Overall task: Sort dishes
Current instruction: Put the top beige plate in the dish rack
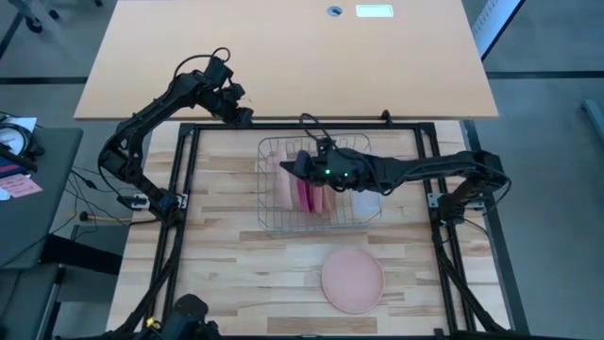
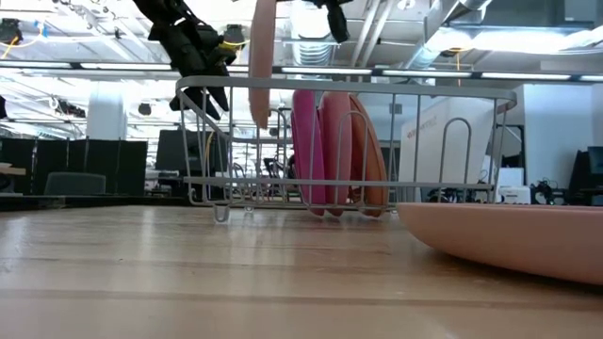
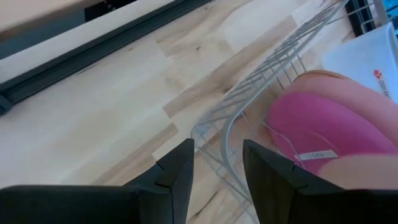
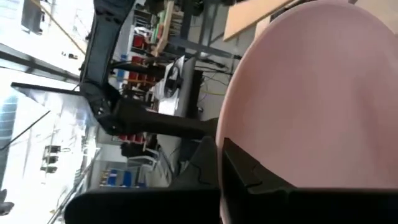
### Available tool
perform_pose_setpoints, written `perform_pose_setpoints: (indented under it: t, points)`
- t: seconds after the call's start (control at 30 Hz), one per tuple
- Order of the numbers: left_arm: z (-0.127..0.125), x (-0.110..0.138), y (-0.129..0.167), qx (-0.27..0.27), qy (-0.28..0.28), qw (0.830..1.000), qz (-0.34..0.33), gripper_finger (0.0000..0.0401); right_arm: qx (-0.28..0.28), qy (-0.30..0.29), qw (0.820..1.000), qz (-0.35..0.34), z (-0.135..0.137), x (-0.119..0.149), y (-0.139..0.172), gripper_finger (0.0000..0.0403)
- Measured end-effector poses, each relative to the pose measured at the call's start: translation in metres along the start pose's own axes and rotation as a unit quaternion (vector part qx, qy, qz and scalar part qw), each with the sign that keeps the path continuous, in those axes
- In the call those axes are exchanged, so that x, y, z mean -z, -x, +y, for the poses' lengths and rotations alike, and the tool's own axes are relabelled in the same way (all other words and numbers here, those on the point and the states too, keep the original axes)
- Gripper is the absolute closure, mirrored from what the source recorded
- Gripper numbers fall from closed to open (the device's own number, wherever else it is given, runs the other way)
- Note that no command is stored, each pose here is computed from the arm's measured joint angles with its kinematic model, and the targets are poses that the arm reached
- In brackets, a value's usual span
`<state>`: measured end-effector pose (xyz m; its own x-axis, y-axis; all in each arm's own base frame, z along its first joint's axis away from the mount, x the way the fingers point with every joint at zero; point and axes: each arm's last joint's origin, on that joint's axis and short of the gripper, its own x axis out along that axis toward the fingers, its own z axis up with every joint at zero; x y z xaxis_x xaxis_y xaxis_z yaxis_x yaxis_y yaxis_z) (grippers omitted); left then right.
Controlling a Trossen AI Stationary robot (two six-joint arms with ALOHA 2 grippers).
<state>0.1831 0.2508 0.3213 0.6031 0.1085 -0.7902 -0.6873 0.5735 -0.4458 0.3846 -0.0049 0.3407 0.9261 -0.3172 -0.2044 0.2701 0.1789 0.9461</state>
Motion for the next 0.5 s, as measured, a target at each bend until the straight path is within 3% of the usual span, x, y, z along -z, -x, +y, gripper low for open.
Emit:
perform_pose_setpoints:
  t: [0.5]
  points:
    - [-0.015, 0.007, -0.007, 0.017, -0.019, 0.999, 0.03, 0.0269, 0.046, -0.004, 0.999, 0.017, -0.021, -0.001, -0.017, 0.0403]
